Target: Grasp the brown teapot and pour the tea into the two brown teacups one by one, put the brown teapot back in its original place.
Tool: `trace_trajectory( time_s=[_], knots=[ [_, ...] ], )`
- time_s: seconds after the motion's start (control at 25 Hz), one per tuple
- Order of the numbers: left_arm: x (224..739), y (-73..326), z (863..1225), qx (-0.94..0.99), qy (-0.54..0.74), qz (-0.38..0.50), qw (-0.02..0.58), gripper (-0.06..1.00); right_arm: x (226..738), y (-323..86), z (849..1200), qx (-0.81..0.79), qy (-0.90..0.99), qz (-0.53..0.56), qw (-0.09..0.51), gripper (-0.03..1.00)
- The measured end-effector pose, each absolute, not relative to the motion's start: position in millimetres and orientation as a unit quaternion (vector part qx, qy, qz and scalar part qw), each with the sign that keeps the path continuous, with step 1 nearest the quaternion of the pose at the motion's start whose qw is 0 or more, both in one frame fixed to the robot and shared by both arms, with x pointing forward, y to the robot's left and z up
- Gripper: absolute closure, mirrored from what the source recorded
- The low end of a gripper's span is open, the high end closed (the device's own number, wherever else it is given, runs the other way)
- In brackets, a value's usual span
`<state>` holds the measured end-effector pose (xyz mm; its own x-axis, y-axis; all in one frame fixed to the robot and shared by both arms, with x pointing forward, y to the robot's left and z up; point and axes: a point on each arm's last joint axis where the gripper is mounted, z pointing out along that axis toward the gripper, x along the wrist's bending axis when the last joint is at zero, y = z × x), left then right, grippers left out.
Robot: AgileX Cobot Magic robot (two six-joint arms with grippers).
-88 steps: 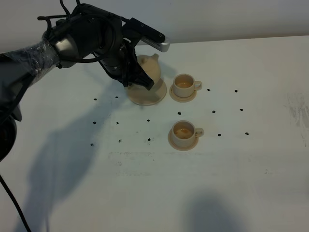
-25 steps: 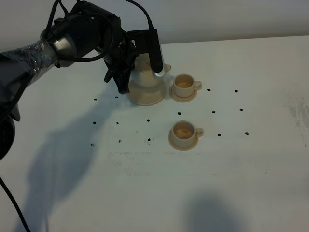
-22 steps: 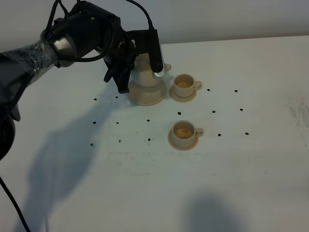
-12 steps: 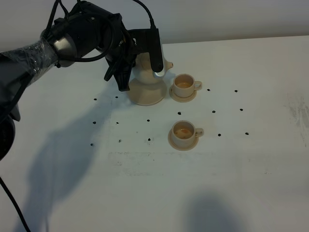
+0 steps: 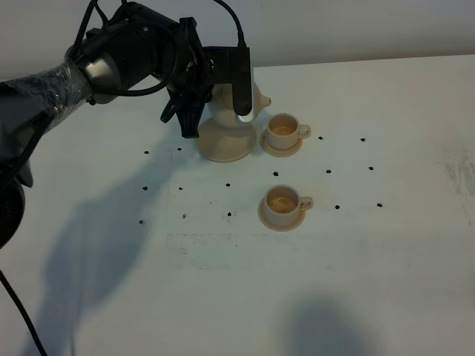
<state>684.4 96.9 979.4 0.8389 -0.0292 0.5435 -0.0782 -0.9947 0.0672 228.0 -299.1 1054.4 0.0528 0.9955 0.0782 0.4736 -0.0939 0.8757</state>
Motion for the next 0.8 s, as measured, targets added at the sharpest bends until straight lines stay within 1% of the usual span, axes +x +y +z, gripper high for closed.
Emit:
trace_trajectory(
  time_s=[0.2,0.52,0.8],
  knots=[
    [685.2,96.4,976.4,0.957,-0.046,0.282,0.038,0.85,228.0,-299.1,1054.4,0.637,0.577,0.376,0.347,0.46],
    [688.4,91.0,961.2,0.957,-0.054,0.282,0.040,0.85,228.0,-299.1,1054.4,0.637,0.577,0.376,0.347,0.46],
    [689.6,89.0,962.1,0.952,-0.066,0.296,0.035,0.85,228.0,-299.1,1054.4,0.637,0.577,0.376,0.347,0.46]
  ],
)
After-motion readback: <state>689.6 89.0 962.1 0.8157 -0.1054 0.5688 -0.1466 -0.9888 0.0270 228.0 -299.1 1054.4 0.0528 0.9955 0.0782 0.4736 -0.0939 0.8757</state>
